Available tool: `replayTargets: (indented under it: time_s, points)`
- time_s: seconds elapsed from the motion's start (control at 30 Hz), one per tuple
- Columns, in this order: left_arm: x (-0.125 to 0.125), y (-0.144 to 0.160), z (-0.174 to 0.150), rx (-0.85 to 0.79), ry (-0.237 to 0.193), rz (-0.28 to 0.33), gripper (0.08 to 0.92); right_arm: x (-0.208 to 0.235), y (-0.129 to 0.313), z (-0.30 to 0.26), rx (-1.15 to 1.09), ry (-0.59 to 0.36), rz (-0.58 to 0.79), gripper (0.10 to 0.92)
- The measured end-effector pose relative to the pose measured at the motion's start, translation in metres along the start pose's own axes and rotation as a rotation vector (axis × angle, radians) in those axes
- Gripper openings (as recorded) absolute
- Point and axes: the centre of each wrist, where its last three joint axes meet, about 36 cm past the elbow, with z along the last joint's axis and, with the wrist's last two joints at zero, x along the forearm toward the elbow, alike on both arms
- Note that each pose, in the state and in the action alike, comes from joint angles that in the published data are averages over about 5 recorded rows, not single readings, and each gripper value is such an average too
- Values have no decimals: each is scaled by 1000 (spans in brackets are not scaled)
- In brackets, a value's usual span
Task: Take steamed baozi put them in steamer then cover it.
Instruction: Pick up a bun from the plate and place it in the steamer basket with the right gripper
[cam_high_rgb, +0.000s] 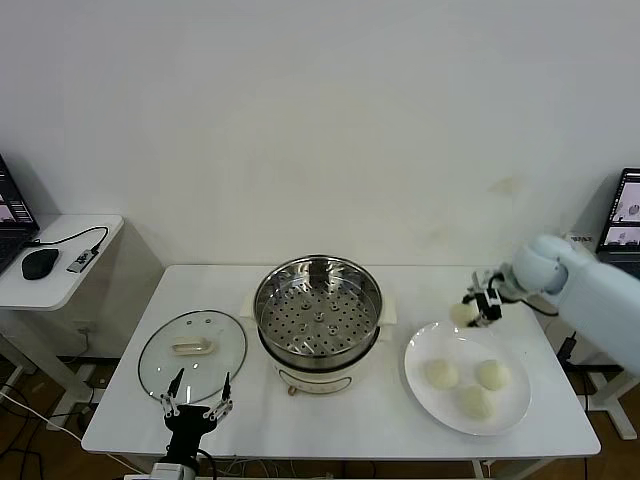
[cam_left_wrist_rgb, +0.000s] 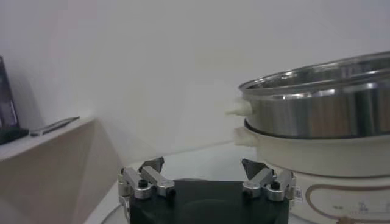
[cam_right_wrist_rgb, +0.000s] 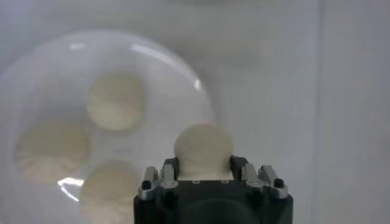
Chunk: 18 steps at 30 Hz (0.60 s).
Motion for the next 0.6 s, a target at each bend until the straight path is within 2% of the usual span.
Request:
replayTargets:
  time_s: [0.27,0.6]
  points:
    - [1,6,2,63,4,-10,823,38,-48,-66,131,-99,52,535]
    - [-5,11,1,77,-6,-24,823,23,-88,-167,406,-170,36,535]
